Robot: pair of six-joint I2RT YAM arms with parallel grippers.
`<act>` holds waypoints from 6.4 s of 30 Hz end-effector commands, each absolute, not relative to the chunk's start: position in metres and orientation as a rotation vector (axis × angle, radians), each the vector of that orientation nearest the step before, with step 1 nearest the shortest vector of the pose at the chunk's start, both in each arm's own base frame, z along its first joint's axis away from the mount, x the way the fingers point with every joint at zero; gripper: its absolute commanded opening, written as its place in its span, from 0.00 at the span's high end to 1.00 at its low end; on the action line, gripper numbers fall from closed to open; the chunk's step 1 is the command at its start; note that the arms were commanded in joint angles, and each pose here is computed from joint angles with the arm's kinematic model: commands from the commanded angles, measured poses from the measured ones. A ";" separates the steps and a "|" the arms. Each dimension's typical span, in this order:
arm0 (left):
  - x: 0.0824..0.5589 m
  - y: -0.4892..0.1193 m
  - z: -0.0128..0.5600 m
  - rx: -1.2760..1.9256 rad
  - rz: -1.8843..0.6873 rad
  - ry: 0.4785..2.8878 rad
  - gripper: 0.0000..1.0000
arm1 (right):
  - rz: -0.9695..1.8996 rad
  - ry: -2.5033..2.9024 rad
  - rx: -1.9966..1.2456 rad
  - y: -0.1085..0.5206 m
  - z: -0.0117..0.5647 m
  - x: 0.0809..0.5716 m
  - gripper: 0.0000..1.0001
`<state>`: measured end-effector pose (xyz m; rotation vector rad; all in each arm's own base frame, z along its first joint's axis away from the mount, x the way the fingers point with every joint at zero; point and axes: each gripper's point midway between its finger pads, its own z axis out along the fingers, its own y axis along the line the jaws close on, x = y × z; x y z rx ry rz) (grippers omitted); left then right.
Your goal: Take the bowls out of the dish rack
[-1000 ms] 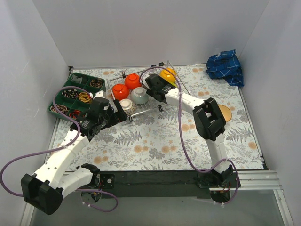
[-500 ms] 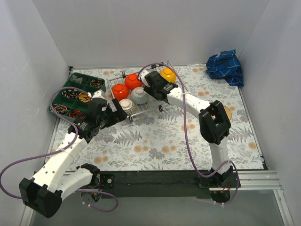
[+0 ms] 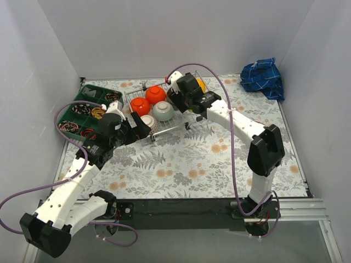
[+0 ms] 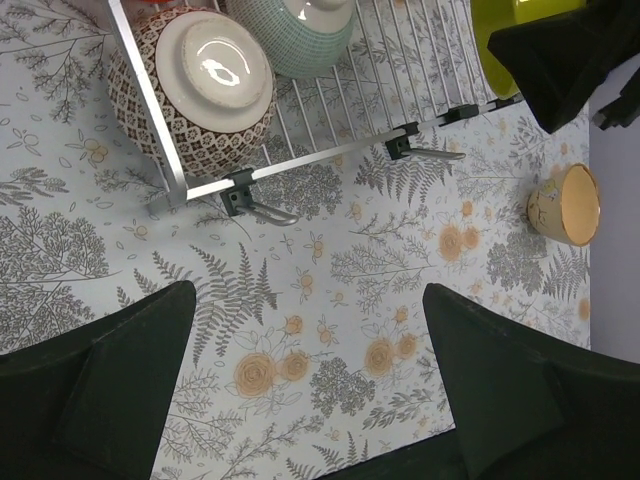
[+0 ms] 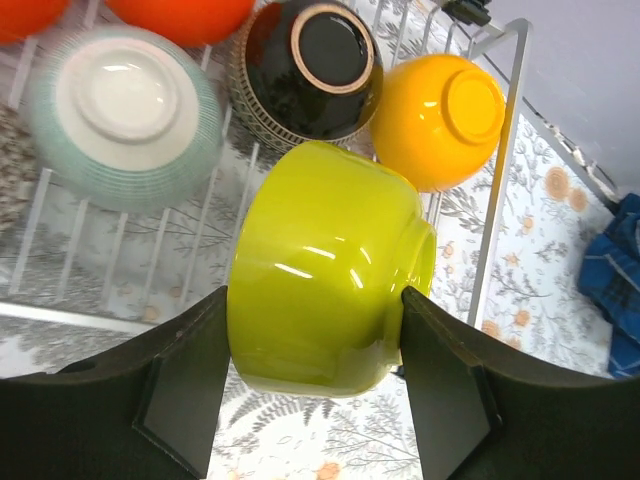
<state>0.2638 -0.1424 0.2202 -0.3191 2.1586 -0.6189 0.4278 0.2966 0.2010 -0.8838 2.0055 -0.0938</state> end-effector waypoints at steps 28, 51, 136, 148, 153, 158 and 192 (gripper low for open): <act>0.260 -0.180 0.245 -0.001 -0.857 1.977 0.02 | 1.066 2.050 0.029 0.146 0.219 0.309 0.87; 0.271 -0.287 0.240 0.137 -1.136 1.975 0.02 | 1.759 1.795 -0.279 0.246 0.277 0.235 0.84; 0.295 -0.238 0.225 0.014 -0.464 2.161 0.02 | 0.281 2.530 -0.018 0.125 0.141 0.311 0.99; 0.313 -0.170 0.241 -0.145 -0.447 2.119 0.02 | 0.267 2.660 0.229 0.062 0.089 0.320 0.99; 0.311 -0.152 0.236 -0.151 -0.372 2.116 0.02 | 0.253 2.741 0.253 0.056 0.053 0.310 0.99; 0.304 -0.143 0.243 -0.160 -0.358 2.078 0.02 | 0.250 2.764 0.284 0.051 0.037 0.309 0.99; 0.385 -0.199 0.241 0.367 -0.191 2.071 0.02 | 0.493 2.181 0.013 0.078 0.217 0.279 0.13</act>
